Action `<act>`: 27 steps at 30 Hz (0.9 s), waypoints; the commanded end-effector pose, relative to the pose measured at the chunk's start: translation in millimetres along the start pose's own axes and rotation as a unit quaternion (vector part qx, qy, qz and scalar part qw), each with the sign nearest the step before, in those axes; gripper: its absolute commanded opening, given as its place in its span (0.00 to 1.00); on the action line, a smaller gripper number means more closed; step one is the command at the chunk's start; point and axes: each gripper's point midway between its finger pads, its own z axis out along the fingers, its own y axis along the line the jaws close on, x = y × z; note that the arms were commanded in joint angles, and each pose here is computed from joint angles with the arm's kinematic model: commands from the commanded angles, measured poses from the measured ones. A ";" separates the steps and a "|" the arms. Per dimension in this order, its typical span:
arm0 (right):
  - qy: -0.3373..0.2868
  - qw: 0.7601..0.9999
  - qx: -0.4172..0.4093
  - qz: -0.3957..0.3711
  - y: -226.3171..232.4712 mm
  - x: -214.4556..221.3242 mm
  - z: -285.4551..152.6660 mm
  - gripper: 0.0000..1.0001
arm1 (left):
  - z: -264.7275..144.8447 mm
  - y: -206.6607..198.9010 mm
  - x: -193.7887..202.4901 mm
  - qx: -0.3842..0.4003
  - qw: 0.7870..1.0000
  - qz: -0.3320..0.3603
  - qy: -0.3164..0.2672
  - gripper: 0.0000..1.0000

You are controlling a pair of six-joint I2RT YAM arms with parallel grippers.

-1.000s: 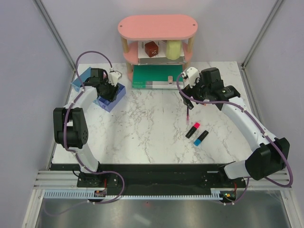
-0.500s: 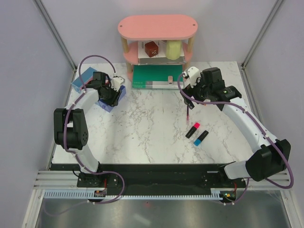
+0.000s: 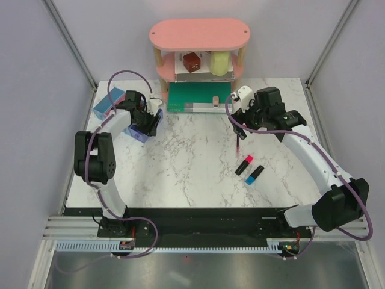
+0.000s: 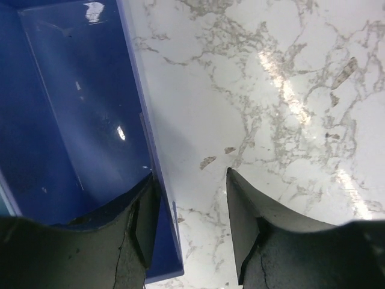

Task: Sort the stationery into containers
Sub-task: Move the storage box to the center of the board.

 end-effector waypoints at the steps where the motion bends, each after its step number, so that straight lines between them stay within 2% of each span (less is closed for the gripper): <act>1: -0.019 1.000 0.006 -0.006 -2.2 -7.5 -7.2 0.98 | 5.7 -44.8 -14.3 0.085 0.995 -0.048 -0.001 0.54; 9: -0.016 1.000 0.007 -0.006 -3.1 -5.6 -5.6 0.98 | -1.1 -107.0 -49.5 0.159 0.986 -0.052 -0.012 0.54; 17: -0.017 1.000 0.007 -0.008 -1.9 -4.1 -6.6 0.98 | -7.2 -165.1 -68.0 0.224 0.973 -0.049 -0.005 0.55; 23: -0.018 1.000 0.010 -0.010 -2.5 -3.5 -9.1 0.98 | 11.8 -192.8 -64.4 0.244 0.969 -0.043 0.024 0.55; 27: -0.017 1.000 0.014 -0.011 -3.5 -1.8 -10.1 0.98 | 19.6 -201.0 -76.5 0.254 0.966 -0.048 0.021 0.55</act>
